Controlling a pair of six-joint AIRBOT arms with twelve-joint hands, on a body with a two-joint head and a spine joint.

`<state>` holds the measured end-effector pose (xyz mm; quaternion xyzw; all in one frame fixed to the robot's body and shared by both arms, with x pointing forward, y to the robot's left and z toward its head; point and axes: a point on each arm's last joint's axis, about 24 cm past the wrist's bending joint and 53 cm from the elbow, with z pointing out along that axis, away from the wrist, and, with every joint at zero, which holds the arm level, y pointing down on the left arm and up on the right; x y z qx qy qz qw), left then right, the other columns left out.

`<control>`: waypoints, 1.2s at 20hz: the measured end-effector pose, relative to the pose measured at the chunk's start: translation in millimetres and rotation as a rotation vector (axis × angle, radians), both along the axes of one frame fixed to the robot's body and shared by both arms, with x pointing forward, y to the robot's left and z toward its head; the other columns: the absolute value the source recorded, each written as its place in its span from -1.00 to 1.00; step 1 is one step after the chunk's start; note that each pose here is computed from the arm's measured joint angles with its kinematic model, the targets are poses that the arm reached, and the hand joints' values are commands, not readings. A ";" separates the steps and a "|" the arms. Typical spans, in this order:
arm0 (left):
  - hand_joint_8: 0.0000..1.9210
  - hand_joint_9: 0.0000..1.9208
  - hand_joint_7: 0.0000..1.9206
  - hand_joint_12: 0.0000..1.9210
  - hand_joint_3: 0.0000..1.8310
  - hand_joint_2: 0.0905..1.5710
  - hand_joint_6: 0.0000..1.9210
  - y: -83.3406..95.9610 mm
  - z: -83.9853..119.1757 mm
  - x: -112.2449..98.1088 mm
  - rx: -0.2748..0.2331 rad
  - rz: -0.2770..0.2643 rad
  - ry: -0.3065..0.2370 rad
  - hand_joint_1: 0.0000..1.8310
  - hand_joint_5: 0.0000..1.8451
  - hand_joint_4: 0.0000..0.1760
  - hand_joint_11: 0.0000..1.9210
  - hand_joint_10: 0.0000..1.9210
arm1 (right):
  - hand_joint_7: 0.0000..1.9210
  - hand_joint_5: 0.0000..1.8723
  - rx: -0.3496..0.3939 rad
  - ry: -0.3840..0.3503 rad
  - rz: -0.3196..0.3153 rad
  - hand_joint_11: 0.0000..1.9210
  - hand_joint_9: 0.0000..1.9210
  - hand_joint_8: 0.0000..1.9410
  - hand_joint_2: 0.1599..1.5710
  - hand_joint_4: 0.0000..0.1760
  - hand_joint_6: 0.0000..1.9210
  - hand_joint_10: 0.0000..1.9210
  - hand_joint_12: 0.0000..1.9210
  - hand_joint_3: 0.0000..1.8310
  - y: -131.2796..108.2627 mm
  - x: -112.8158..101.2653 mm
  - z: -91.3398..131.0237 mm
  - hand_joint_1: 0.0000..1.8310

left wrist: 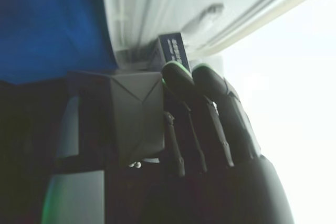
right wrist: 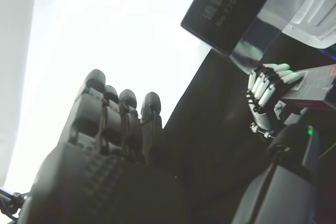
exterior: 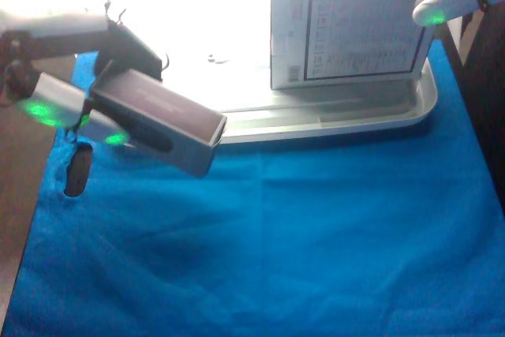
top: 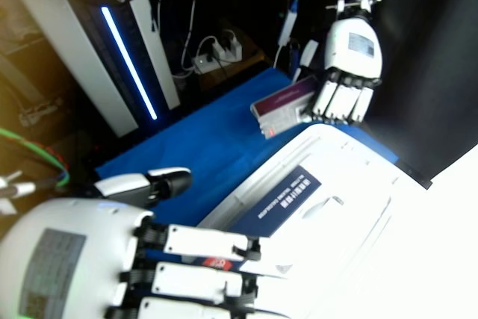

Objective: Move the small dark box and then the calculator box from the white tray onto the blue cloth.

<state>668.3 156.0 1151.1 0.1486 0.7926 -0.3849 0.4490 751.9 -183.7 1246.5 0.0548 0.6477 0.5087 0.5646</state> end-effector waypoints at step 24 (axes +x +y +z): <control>0.31 -0.33 -0.06 0.40 -1.00 0.45 0.06 -19.9 -51.9 -70.7 0.131 -0.164 0.083 0.31 -0.06 -1.00 -0.69 0.00 | -0.98 -0.56 -0.004 0.012 -0.010 -1.00 -1.00 -1.00 -0.52 -1.00 -0.99 -1.00 -0.93 -1.00 -1.8 1.9 -2.8 -0.13</control>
